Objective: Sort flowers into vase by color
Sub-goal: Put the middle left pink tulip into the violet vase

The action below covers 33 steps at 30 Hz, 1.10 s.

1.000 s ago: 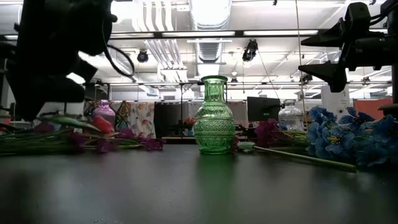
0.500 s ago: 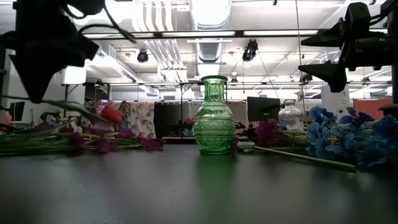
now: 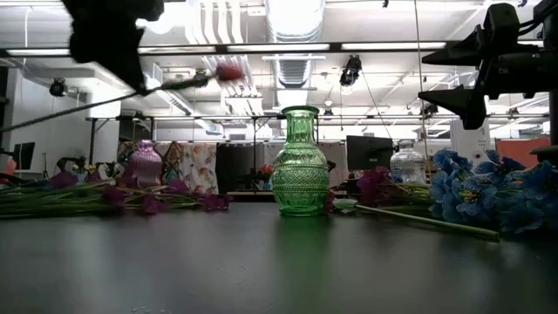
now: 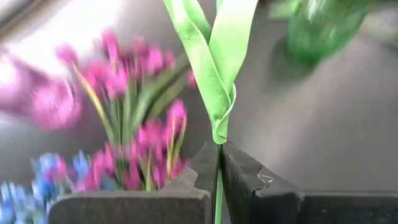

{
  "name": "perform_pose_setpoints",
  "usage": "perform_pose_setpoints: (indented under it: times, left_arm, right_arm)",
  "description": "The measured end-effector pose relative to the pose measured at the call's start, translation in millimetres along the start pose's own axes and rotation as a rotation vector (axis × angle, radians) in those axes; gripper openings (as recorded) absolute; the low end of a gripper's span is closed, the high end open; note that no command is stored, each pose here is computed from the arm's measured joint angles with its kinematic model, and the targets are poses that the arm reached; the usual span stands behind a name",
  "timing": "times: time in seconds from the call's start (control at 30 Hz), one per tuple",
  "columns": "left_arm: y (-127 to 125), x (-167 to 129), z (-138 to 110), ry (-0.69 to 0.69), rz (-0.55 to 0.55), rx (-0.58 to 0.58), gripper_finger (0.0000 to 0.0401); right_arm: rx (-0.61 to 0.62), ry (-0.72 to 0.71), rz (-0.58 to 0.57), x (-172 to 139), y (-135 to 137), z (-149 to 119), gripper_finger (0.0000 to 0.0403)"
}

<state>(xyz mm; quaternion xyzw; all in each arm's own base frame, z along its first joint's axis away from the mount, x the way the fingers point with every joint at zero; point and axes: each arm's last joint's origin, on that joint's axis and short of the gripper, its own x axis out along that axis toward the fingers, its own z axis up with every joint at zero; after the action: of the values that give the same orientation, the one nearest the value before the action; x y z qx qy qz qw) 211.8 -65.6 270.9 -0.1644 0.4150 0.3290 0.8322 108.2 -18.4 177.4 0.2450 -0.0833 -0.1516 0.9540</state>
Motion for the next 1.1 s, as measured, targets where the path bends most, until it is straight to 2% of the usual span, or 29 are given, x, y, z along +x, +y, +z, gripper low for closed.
perform_pose_setpoints:
  times: [0.07, 0.13, 0.3, 0.4, 0.57, 0.73, 0.97, 1.1]
  left_arm:
    - [-1, -5, 7, -0.099, -0.034, 0.033, 0.0000]
    - [-8, -11, 16, -0.192, -0.127, 0.090, 0.0000]
    - [-30, -24, 37, -0.461, -0.312, 0.399, 0.0000]
    - [-28, -23, 46, -0.567, -0.305, 0.494, 0.0000]
    - [-4, -9, 52, -0.614, -0.229, 0.471, 0.0000]
    - [36, -1, 50, -0.712, -0.247, 0.414, 0.0000]
    - [96, -5, 44, -0.874, -0.054, 0.336, 0.0000]
    - [123, -3, 39, -0.955, 0.120, 0.273, 0.0000]
  right_arm:
    - [0.000, 0.000, 0.000, 0, 0, 0, 0.0325]
    - [-0.001, 0.000, 0.000, 0, 0, 0, 0.0325]
    - [-0.002, 0.000, 0.000, 0, 0, 0, 0.0325]
    - [-0.001, 0.000, 0.000, 0, 0, 0, 0.0325]
    - [-0.001, 0.001, 0.001, 0, 0, 0, 0.0325]
    - [-0.001, 0.001, 0.001, 0, 0, 0, 0.0325]
    - [0.000, 0.000, 0.000, 0, 0, 0, 0.0325]
    - [0.000, -0.001, -0.001, 0, 0, 0, 0.0325]
